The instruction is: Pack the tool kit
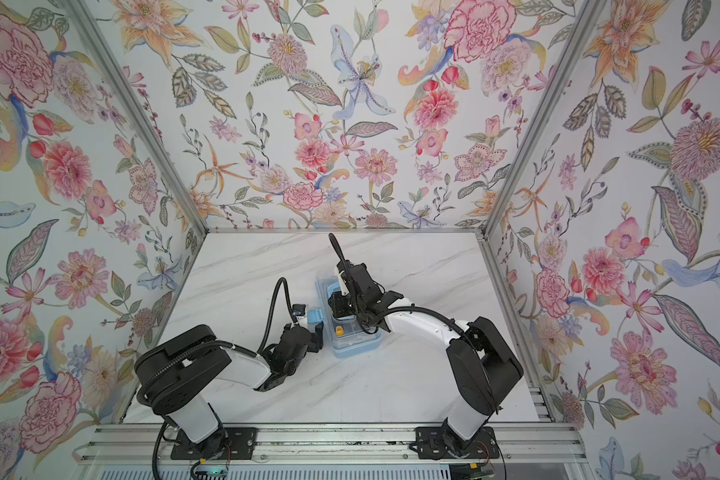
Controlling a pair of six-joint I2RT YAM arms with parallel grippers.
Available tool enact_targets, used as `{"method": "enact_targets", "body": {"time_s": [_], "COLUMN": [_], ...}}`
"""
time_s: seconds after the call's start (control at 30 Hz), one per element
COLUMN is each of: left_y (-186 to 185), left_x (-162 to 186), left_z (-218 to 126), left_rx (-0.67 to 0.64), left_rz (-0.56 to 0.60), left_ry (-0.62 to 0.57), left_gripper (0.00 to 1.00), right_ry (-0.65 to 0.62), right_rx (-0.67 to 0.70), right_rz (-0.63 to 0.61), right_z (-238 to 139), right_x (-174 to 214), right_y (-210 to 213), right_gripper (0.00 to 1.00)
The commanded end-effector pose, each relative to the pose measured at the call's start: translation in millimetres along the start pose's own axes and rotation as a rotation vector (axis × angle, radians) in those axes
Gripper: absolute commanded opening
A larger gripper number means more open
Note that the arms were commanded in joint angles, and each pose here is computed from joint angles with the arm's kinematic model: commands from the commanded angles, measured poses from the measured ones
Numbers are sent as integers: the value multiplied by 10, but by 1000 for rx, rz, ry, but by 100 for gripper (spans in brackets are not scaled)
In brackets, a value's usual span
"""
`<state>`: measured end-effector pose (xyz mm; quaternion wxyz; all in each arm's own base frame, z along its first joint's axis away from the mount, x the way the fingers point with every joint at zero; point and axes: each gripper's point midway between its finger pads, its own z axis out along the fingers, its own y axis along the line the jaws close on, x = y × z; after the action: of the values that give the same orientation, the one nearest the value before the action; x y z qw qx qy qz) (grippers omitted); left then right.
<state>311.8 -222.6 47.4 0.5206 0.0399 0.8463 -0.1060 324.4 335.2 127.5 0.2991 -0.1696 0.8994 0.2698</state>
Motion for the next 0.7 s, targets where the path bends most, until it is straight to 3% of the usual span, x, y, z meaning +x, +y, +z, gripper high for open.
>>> {"method": "enact_targets", "body": {"time_s": [0.0,0.67], "left_y": [74,154], "left_x": [-129,-377], "left_z": [-102,-267], "left_rx": [-22,-8], "left_rz": [-18,-93], "left_ry": [-55,-129], "left_gripper": [70,71], "right_ry": [480,485], "right_rx": [172,169], "right_rz": [57,46], "right_z": [99,116], "right_x": [1415,1445], "right_y": [-549,-507], "right_gripper": [30,29]}}
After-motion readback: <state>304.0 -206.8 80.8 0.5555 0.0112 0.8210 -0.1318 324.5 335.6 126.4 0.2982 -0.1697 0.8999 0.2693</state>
